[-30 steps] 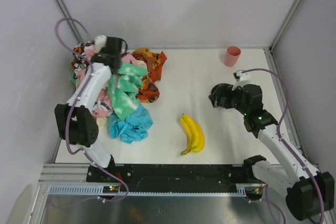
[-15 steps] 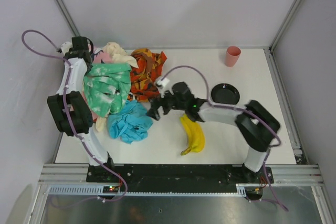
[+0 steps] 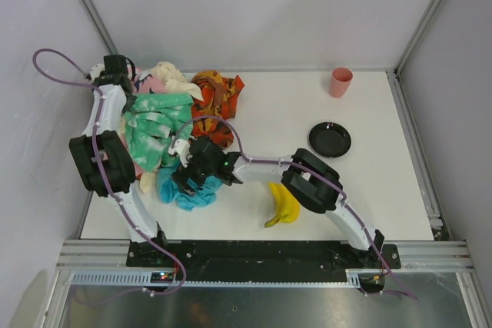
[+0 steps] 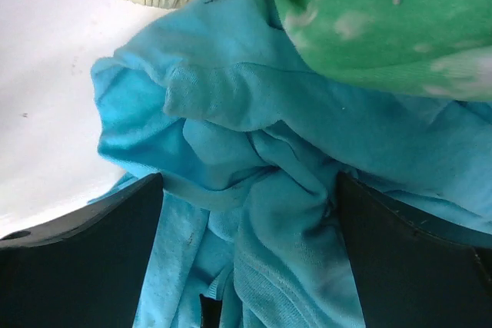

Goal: Pick out a specific cloth from the pile

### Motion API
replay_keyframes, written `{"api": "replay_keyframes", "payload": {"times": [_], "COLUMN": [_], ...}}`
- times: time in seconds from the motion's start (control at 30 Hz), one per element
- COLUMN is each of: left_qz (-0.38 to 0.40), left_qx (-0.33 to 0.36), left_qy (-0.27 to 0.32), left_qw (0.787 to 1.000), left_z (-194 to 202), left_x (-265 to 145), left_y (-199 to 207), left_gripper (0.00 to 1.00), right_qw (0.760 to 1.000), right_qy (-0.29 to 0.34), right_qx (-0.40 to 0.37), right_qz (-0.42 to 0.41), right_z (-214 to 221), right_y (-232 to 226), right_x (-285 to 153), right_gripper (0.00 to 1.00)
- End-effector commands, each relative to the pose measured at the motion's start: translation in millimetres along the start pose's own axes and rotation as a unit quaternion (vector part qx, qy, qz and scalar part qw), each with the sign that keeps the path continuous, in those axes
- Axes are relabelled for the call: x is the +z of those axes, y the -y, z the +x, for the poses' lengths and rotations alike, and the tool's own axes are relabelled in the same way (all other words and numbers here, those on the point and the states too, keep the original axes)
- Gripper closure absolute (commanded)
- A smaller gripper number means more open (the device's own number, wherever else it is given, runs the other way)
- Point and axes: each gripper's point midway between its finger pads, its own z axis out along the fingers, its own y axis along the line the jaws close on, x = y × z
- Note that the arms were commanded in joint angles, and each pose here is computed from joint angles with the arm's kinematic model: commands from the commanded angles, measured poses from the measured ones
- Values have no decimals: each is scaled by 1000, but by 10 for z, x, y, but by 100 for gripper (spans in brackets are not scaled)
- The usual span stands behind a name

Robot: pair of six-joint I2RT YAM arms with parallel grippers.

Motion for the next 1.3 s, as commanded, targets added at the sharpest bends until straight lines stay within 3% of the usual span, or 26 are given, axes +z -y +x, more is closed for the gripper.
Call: {"api": "replay_keyframes", "payload": {"times": [0.0,0.13,0.2,0.23,0.33,0.4,0.5,0.67,0.9,1.07,1.17,1.27], "left_qz": [34,40,40,40,43,43,45,52,52,67,84,102], "left_qx": [-34,-37,-39,-40,-41,-42,-42,-41,-29,17,54,92], "left_qy": [8,6,6,7,4,1,-6,-15,-24,-37,-53,-68], "left_qw": [999,998,998,998,998,998,998,998,998,997,994,988], "left_z": [-155,-156,-155,-155,-139,-112,-56,-22,99,422,732,1057], "left_x": [-37,-65,-79,-90,-100,-96,-87,-49,8,-80,-179,-283], "left_y": [163,174,160,161,159,157,162,217,307,564,761,937], "left_gripper": [97,97,97,97,97,97,98,99,99,98,92,77], "right_qw": [995,987,982,979,970,966,970,973,962,950,932,912], "right_qy": [-77,-132,-151,-158,-168,-154,-89,8,45,149,189,217], "right_qx": [-55,-63,-67,-71,-66,-62,-62,-65,-38,-24,-16,4], "right_qz": [28,61,92,106,162,198,216,221,265,273,309,347], "right_z": [375,694,813,854,909,799,332,-388,-638,-1188,-1403,-1482], "right_y": [-50,13,106,142,291,367,329,194,257,373,584,848], "right_x": [54,102,108,105,32,-92,-403,-1045,-1719,-2380,-2825,-3283], "right_gripper": [6,17,27,36,83,96,99,94,100,100,100,100]}}
